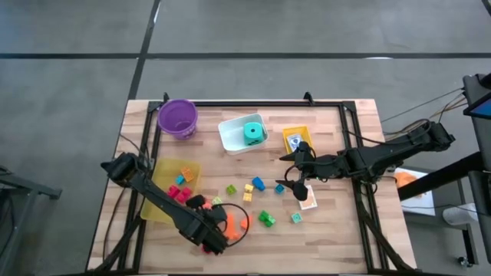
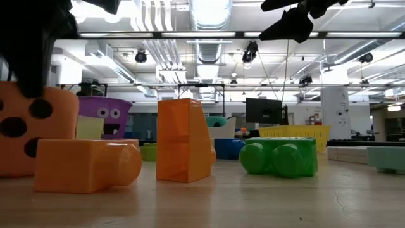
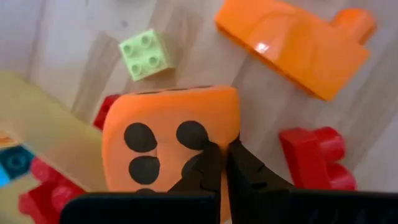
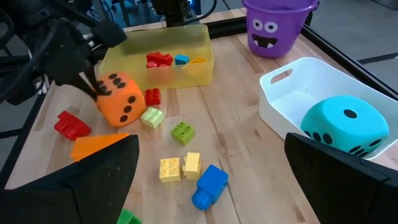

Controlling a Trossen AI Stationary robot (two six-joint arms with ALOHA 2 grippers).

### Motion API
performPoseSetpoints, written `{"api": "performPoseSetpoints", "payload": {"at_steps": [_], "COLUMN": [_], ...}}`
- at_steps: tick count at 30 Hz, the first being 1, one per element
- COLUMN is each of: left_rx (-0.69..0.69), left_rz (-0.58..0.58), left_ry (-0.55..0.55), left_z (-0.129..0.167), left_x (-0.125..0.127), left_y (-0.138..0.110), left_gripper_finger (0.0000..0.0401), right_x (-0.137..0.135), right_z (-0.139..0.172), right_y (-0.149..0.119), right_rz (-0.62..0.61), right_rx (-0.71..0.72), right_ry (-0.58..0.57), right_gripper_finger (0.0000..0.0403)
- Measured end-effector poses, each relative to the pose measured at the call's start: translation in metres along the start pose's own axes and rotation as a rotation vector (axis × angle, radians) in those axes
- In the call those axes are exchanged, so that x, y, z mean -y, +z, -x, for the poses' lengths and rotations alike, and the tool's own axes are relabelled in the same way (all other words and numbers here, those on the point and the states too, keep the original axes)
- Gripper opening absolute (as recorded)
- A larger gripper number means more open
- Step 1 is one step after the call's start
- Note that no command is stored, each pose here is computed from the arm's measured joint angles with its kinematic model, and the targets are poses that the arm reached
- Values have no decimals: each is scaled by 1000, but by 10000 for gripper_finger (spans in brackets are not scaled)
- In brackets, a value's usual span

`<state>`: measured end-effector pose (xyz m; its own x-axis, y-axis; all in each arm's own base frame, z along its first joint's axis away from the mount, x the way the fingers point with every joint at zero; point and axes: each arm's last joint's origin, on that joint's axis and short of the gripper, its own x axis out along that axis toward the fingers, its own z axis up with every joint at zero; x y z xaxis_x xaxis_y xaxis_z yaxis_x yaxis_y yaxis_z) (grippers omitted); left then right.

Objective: Pick & Place Toys
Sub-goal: Put the orange dice into the white bin

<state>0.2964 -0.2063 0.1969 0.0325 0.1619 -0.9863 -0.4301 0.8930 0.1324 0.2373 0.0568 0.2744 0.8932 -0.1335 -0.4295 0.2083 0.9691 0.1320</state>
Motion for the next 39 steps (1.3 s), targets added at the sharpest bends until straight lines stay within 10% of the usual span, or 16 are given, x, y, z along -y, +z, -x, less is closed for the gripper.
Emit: {"api": "performPoseSetpoints", "payload": {"at_steps": [7, 20, 39], "left_rx": [-12, 19, 74], "left_rz": [24, 6, -81], "left_ry": [-40, -66, -73], "left_z": [-9, -9, 4], "left_x": [0, 3, -1], "left_y": [-2, -1, 0], "left_gripper_finger": [19, 258, 234], "right_x": [-1, -6, -6], "right_z": [1, 3, 3], "right_y": [0, 2, 1], "right_rz": [-1, 6, 18], "right_rx": [0, 6, 1], "right_ry": [5, 24, 23], "right_gripper_finger": [399, 399, 399]}}
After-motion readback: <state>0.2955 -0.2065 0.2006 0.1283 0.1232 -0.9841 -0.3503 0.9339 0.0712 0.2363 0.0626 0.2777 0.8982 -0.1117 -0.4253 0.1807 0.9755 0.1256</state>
